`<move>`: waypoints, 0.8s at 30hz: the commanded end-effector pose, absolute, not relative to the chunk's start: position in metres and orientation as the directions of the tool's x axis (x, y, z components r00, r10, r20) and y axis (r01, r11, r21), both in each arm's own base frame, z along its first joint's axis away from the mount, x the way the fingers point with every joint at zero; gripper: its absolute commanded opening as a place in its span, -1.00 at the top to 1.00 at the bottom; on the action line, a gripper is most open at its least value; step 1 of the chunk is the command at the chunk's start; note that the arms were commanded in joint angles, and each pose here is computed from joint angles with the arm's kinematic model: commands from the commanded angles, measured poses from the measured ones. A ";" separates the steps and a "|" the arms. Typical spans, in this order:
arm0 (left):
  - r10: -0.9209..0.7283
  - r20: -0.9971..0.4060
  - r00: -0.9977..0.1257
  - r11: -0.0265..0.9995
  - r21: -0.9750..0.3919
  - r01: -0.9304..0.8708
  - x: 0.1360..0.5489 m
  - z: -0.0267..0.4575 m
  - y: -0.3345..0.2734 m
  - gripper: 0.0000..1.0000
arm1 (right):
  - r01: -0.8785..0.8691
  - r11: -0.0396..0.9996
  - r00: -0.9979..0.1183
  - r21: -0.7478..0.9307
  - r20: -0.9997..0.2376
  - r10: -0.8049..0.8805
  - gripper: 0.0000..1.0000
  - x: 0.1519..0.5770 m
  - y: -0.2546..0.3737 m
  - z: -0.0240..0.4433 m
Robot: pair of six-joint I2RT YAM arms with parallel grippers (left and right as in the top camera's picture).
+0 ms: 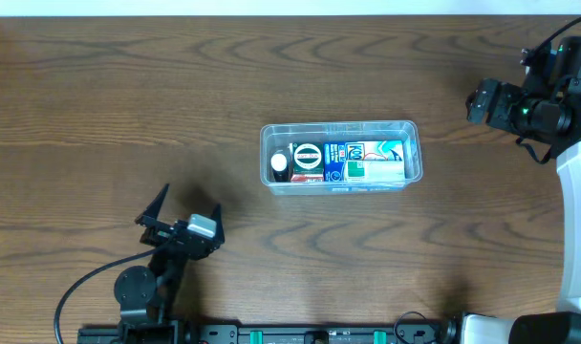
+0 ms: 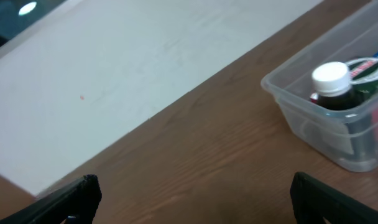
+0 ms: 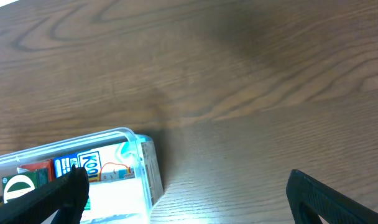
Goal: Pack container
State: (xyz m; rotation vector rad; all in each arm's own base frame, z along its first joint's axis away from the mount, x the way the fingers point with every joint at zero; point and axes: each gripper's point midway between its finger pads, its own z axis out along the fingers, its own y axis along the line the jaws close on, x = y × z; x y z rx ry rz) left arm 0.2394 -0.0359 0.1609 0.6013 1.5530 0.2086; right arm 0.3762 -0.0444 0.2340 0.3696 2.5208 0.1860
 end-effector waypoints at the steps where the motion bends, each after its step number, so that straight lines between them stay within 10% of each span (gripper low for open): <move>1: 0.391 -0.919 -0.046 0.902 0.373 0.216 0.242 0.143 -0.027 -0.96 | 0.236 0.947 -0.792 0.217 -0.522 0.317 -0.99 0.377 -0.047 0.233; 24: 0.364 -0.930 -0.051 0.913 0.346 0.216 0.242 0.144 -0.027 -0.96 | 0.236 0.947 -0.792 0.217 -0.522 0.317 -0.98 0.377 -0.047 0.233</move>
